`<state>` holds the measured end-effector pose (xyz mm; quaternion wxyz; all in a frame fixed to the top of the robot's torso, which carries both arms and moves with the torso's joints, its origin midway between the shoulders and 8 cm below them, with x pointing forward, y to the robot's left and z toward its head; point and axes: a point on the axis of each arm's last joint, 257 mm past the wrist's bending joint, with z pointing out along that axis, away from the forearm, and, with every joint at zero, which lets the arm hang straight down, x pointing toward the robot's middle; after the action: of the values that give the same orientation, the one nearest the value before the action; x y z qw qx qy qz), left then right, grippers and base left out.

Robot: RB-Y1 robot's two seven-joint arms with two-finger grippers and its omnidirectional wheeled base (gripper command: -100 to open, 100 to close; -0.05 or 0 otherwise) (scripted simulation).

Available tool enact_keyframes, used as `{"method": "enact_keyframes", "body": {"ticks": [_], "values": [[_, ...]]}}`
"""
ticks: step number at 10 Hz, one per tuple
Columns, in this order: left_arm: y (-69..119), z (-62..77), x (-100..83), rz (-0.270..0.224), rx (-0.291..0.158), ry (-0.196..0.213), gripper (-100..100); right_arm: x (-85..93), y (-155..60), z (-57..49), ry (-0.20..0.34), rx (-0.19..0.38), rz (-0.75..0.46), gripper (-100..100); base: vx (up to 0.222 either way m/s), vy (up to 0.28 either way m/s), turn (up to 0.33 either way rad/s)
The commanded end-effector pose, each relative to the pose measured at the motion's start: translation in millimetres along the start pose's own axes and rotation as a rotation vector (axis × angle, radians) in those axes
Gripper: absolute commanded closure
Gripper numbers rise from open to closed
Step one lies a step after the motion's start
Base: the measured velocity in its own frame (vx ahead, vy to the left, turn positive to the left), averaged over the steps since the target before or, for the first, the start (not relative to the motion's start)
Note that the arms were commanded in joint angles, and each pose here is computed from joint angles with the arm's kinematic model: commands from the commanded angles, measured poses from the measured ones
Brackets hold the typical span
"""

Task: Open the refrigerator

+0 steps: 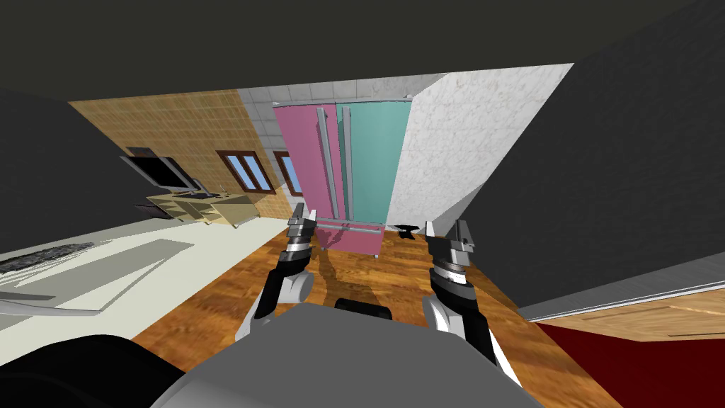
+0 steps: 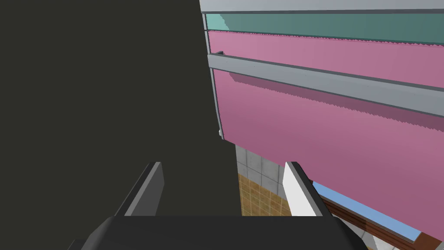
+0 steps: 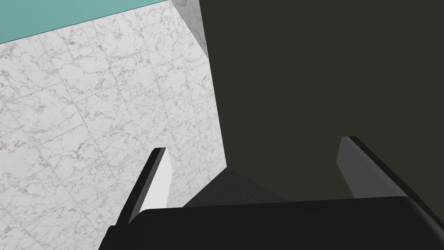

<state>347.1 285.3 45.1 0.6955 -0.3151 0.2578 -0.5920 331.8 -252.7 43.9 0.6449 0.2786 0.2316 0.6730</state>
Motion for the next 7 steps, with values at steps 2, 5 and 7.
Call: {"method": "enact_keyframes", "body": {"ticks": [2,5,7], "values": [[0.0,0.0,0.0,0.000,0.000,0.000,0,0.0,0.0,0.0,0.000,0.000,0.000,0,0.000,0.000,0.000],[-0.1,0.0,0.0,0.000,0.000,0.000,0,0.0,0.1,0.0,0.000,0.000,0.000,0,0.000,0.000,0.000],[-0.2,0.0,0.0,0.000,0.000,0.000,0,0.0,0.1,0.1,0.000,0.000,0.000,0,0.000,0.000,0.000]]}}
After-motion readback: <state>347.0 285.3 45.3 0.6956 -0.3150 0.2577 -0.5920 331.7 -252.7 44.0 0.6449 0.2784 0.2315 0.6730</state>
